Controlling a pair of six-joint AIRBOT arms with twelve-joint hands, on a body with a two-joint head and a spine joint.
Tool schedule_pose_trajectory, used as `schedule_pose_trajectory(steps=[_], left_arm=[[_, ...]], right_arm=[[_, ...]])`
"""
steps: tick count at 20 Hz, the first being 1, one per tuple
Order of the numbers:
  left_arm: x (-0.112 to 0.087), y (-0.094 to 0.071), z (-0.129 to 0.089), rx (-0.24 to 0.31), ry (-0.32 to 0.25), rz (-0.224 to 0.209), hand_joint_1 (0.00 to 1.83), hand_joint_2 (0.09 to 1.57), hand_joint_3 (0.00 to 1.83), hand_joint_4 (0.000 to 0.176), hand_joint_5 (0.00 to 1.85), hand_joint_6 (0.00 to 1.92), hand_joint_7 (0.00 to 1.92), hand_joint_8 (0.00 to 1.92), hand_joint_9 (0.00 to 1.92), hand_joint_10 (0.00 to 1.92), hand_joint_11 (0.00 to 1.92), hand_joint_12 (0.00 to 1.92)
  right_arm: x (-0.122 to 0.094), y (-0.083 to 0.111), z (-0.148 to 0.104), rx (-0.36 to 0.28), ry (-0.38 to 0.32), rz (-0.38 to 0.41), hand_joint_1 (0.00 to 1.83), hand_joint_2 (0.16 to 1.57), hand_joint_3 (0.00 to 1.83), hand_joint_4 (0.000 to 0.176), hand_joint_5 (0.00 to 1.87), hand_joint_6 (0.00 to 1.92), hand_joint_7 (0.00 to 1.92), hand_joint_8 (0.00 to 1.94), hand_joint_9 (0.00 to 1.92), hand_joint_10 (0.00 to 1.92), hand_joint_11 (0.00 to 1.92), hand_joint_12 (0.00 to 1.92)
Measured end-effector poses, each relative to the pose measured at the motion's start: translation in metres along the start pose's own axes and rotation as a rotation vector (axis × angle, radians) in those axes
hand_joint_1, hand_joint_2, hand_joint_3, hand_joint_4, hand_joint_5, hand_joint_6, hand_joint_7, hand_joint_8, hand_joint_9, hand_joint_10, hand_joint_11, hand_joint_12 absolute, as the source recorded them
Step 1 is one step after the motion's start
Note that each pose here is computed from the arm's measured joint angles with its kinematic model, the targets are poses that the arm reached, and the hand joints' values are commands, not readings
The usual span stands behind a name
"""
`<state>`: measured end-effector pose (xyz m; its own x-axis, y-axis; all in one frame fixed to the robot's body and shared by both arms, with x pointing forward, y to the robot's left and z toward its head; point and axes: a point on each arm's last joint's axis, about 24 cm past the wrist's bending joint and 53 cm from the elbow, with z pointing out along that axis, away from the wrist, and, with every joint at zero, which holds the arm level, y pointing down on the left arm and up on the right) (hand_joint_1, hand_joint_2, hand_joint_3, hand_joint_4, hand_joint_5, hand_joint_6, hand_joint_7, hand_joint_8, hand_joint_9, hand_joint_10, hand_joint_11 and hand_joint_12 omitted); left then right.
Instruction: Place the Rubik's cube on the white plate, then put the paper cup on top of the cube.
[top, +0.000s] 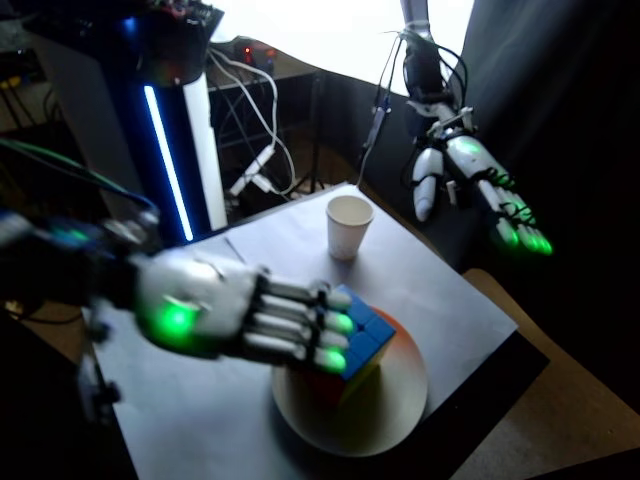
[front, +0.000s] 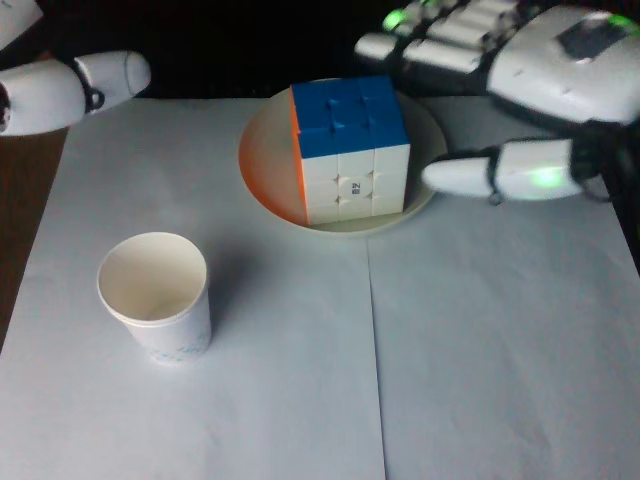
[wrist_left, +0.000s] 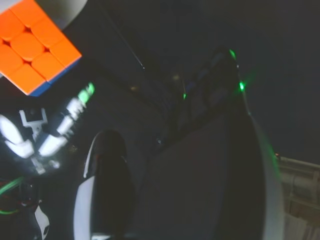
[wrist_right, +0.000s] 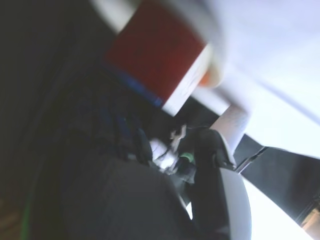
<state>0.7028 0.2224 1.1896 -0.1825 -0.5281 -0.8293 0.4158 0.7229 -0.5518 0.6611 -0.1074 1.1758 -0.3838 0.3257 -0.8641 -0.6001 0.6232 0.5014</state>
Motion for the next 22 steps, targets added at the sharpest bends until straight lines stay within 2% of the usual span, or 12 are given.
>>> schedule_pose_trajectory(steps=[2, 5, 6, 8, 9, 13, 14, 15, 16, 18, 21, 22], left_arm=[[-0.002, -0.003, -0.005, 0.009, -0.004, 0.002, 0.26, 1.24, 0.00, 0.142, 0.00, 0.00, 0.00, 0.00, 0.00, 0.00, 0.00, 0.00], [-0.009, -0.007, -0.016, 0.020, -0.010, 0.018, 0.36, 1.21, 0.00, 0.122, 0.00, 0.00, 0.00, 0.00, 0.00, 0.00, 0.00, 0.00], [-0.008, -0.010, -0.018, 0.028, -0.008, 0.022, 0.36, 1.17, 0.00, 0.119, 0.00, 0.00, 0.00, 0.00, 0.00, 0.00, 0.00, 0.00], [-0.003, -0.019, -0.031, 0.051, 0.022, 0.048, 0.45, 1.16, 0.00, 0.097, 0.00, 0.00, 0.00, 0.00, 0.00, 0.00, 0.01, 0.01], [-0.001, -0.021, -0.035, 0.055, 0.031, 0.054, 0.49, 1.16, 0.00, 0.056, 0.01, 0.00, 0.00, 0.00, 0.00, 0.00, 0.04, 0.02], [0.006, -0.036, -0.051, 0.110, 0.078, 0.037, 0.56, 1.03, 0.00, 0.119, 0.00, 0.00, 0.00, 0.00, 0.00, 0.00, 0.00, 0.40], [0.009, -0.042, -0.055, 0.125, 0.095, 0.033, 0.61, 1.01, 0.00, 0.112, 0.01, 0.01, 0.00, 0.00, 0.00, 0.00, 0.00, 0.41], [0.014, -0.048, -0.057, 0.144, 0.117, 0.046, 0.64, 1.00, 0.00, 0.093, 0.02, 0.00, 0.00, 0.00, 0.00, 0.00, 0.00, 0.49], [0.017, -0.053, -0.060, 0.158, 0.128, 0.036, 0.63, 0.98, 0.00, 0.115, 0.02, 0.00, 0.00, 0.00, 0.01, 0.00, 0.00, 0.80], [0.025, -0.059, -0.067, 0.184, 0.168, 0.026, 0.60, 0.96, 0.00, 0.169, 0.00, 0.00, 0.00, 0.00, 0.00, 0.00, 0.00, 0.87], [0.032, -0.066, -0.074, 0.199, 0.211, -0.009, 0.59, 0.98, 0.00, 0.141, 0.00, 0.00, 0.00, 0.00, 0.04, 0.01, 0.00, 0.99], [0.040, -0.074, -0.077, 0.225, 0.240, -0.012, 0.66, 1.01, 0.00, 0.117, 0.00, 0.00, 0.00, 0.00, 0.00, 0.00, 0.00, 0.50]], right_arm=[[-0.019, 0.008, -0.018, 0.008, -0.065, -0.044, 0.38, 1.23, 0.00, 0.053, 0.00, 0.00, 0.00, 0.00, 0.03, 0.03, 0.00, 0.67], [-0.037, 0.019, -0.048, -0.001, -0.129, -0.121, 0.41, 1.25, 0.00, 0.000, 0.09, 0.05, 0.14, 0.01, 0.04, 0.54, 0.00, 1.22], [-0.037, 0.017, -0.053, 0.007, -0.134, -0.115, 0.54, 1.28, 0.00, 0.000, 0.07, 0.48, 0.21, 0.44, 0.00, 1.13, 0.00, 1.55], [-0.032, 0.007, -0.065, 0.044, -0.122, -0.095, 0.72, 1.33, 0.01, 0.000, 0.00, 1.16, 0.12, 1.06, 0.13, 1.30, 0.05, 1.79], [-0.032, 0.002, -0.069, 0.062, -0.126, -0.076, 0.75, 1.33, 0.01, 0.000, 0.00, 1.27, 0.13, 1.23, 0.15, 1.42, 0.10, 1.87], [-0.023, -0.026, -0.084, 0.152, -0.129, -0.007, 0.86, 1.33, 0.00, 0.000, 0.01, 1.43, 0.13, 1.34, 0.15, 1.54, 0.15, 1.92], [-0.022, -0.027, -0.084, 0.158, -0.127, -0.001, 0.84, 1.47, 0.01, 0.000, 0.35, 1.85, 0.12, 1.49, 0.15, 1.65, 0.15, 1.92], [-0.022, -0.028, -0.085, 0.161, -0.130, 0.003, 0.85, 1.49, 0.00, 0.000, 0.36, 1.89, 0.12, 1.55, 0.14, 1.69, 0.14, 1.92], [-0.023, -0.029, -0.085, 0.162, -0.138, 0.008, 0.84, 1.48, 0.00, 0.000, 0.37, 1.88, 0.12, 1.56, 0.13, 1.70, 0.10, 1.92], [-0.021, -0.030, -0.086, 0.164, -0.134, 0.010, 0.86, 1.47, 0.00, 0.000, 0.38, 1.86, 0.14, 1.56, 0.17, 1.72, 0.17, 1.92], [-0.015, -0.031, -0.085, 0.169, -0.126, 0.021, 0.84, 1.47, 0.00, 0.000, 0.38, 1.86, 0.08, 1.60, 0.11, 1.75, 0.09, 1.92], [-0.014, -0.031, -0.085, 0.169, -0.125, 0.023, 0.94, 1.37, 0.00, 0.000, 0.10, 1.67, 0.08, 1.59, 0.12, 1.73, 0.11, 1.92]])
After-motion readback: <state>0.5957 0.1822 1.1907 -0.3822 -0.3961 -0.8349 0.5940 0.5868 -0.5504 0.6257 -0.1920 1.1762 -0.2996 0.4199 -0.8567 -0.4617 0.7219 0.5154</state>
